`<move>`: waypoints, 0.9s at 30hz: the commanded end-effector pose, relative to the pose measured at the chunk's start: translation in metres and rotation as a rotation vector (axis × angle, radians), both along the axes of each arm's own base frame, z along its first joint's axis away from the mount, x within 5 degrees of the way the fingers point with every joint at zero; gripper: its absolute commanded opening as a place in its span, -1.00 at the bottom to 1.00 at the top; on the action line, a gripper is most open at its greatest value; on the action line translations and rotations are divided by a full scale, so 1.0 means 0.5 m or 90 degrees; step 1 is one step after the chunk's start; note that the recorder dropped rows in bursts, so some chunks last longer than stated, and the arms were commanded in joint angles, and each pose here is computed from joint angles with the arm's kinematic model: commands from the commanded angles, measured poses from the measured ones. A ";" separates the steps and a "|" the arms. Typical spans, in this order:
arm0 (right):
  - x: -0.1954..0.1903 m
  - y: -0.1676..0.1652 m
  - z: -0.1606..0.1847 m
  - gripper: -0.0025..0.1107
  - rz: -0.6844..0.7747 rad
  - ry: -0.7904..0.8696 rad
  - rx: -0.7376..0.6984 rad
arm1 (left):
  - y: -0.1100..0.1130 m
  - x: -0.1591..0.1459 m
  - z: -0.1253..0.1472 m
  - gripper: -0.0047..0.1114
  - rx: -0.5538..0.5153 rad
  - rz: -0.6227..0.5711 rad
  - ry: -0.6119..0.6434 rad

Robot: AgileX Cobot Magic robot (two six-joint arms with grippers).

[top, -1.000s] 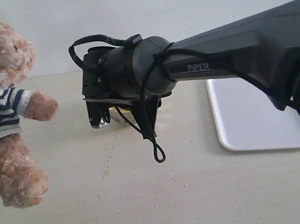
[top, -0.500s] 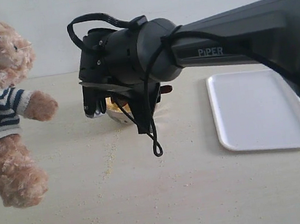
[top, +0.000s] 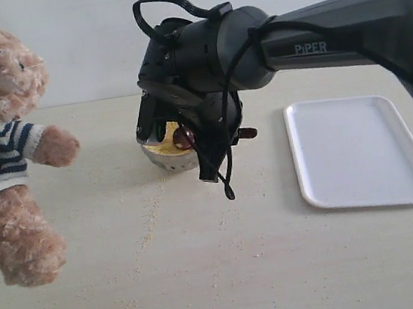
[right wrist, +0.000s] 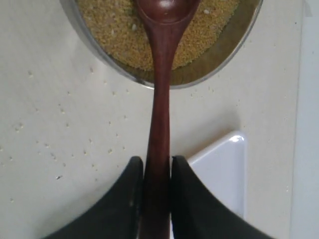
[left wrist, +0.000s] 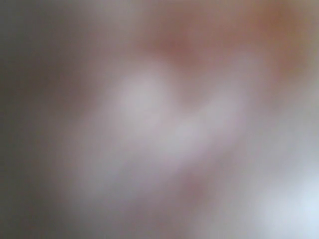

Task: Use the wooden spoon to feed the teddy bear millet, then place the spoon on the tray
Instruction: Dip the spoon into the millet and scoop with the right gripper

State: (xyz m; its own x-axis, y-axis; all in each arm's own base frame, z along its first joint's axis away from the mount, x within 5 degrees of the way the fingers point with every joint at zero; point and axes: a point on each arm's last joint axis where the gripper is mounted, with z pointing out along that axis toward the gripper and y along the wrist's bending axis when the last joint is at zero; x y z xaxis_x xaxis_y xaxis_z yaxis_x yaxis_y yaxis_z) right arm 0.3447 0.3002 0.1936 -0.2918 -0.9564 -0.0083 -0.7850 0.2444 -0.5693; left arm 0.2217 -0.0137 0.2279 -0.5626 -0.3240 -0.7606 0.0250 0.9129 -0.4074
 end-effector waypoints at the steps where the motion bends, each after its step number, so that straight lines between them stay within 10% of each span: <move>1: 0.005 0.010 0.021 -0.96 0.029 -0.032 0.031 | -0.001 0.001 0.004 -0.83 -0.008 0.001 -0.006; 27: 0.020 0.002 0.004 -0.96 0.018 -0.077 -0.024 | -0.001 0.001 0.004 -0.83 -0.008 0.001 -0.006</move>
